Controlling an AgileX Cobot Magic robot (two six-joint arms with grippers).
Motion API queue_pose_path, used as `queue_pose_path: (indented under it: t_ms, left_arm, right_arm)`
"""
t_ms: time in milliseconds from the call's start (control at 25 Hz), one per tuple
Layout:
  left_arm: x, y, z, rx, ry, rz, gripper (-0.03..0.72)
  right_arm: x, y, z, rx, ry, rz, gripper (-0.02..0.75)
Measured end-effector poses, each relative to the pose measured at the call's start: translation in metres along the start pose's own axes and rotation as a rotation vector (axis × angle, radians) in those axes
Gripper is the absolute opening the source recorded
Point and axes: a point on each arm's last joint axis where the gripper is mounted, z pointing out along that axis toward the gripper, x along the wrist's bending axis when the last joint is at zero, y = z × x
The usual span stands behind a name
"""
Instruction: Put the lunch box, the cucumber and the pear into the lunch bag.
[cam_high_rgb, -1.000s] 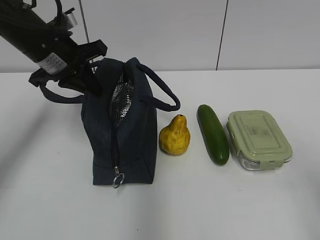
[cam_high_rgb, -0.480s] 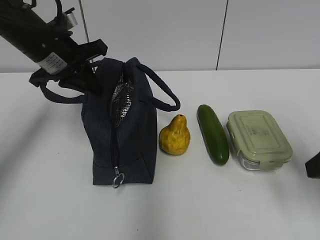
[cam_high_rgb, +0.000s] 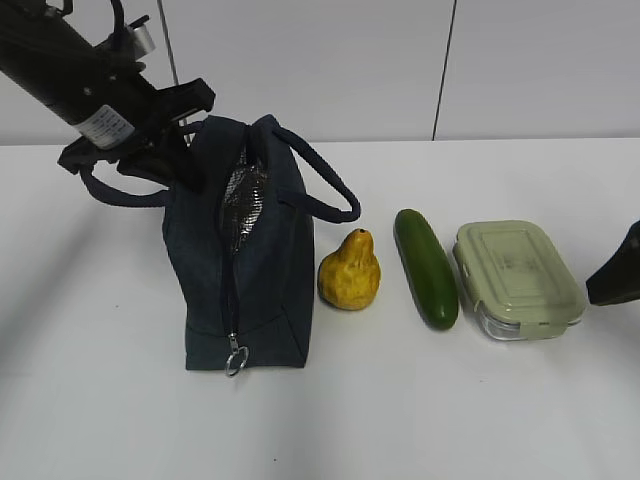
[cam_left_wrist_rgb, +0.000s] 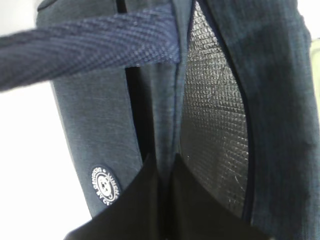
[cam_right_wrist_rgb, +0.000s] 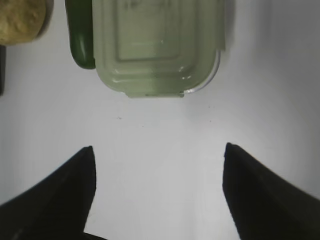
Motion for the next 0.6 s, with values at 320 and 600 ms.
queue_pose_path:
  t_ms: [320, 600]
  left_arm:
    - [0.000, 0.000, 0.000, 0.000, 0.000, 0.000, 0.003]
    - [0.000, -0.001, 0.000, 0.012, -0.001, 0.000, 0.002]
  right_arm:
    - [-0.034, 0.033, 0.013, 0.025, 0.130, 0.061, 0.582]
    - [-0.069, 0.066, 0.027, 0.070, 0.191, 0.099, 0.582]
